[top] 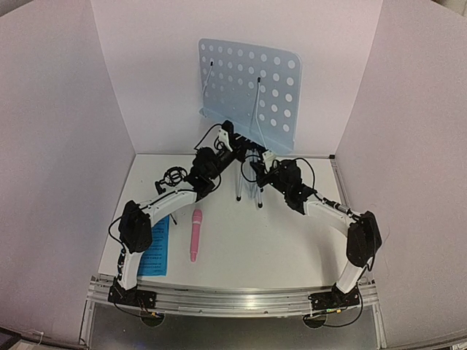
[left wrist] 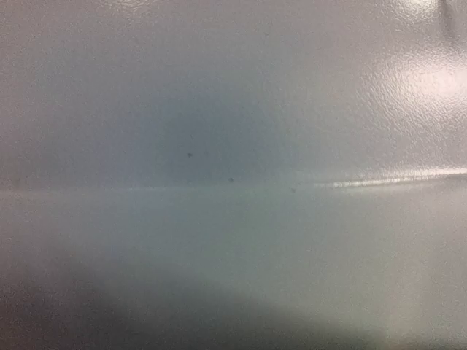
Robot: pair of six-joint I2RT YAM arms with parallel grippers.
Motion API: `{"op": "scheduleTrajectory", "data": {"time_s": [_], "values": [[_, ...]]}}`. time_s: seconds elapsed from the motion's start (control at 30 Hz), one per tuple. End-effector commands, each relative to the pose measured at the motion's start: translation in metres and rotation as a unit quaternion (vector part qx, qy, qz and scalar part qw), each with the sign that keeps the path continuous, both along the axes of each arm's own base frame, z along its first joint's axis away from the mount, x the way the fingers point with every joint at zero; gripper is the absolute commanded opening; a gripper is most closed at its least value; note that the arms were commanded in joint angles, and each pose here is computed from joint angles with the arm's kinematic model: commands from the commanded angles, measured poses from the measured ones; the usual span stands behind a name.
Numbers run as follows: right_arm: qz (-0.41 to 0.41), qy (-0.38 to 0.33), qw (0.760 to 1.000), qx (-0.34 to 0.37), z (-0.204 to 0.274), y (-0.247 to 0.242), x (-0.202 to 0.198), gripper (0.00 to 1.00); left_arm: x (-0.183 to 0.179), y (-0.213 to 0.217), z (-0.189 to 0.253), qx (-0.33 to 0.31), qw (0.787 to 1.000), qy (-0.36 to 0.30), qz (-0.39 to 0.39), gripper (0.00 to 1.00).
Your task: Pack up the instrument practice props
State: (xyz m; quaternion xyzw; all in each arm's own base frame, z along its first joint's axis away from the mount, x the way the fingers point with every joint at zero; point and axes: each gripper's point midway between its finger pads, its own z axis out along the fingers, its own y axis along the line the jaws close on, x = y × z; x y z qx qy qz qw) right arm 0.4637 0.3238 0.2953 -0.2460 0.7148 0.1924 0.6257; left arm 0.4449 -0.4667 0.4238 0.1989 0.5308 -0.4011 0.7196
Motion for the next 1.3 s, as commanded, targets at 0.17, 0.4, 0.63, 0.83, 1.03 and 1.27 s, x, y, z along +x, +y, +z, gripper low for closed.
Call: {"op": "scheduleTrajectory", "data": {"time_s": [0.17, 0.4, 0.63, 0.83, 1.03, 1.27], "values": [[-0.065, -0.128, 0.966, 0.215, 0.189, -0.060, -0.017, 0.00, -0.058, -0.057, -0.017, 0.047, 0.984, 0.087, -0.148, 0.00], [-0.090, 0.038, 0.973, 0.208, 0.123, -0.063, -0.019, 0.00, -0.052, -0.058, -0.005, 0.027, 0.976, 0.154, -0.151, 0.00], [-0.090, 0.129, 0.963, 0.220, 0.089, -0.066, -0.040, 0.00, -0.056, -0.057, -0.019, 0.040, 0.968, 0.205, -0.141, 0.00], [-0.100, 0.224, 0.943, 0.226, 0.056, -0.062, -0.061, 0.00, -0.059, -0.058, -0.050, 0.051, 0.951, 0.282, -0.114, 0.00], [-0.107, 0.298, 0.922, 0.225, 0.025, -0.057, -0.086, 0.00, -0.075, -0.060, -0.077, 0.063, 0.934, 0.335, -0.104, 0.00], [-0.095, 0.378, 0.892, 0.230, -0.014, -0.056, -0.115, 0.00, -0.089, -0.056, -0.124, 0.097, 0.906, 0.406, -0.072, 0.00]]}}
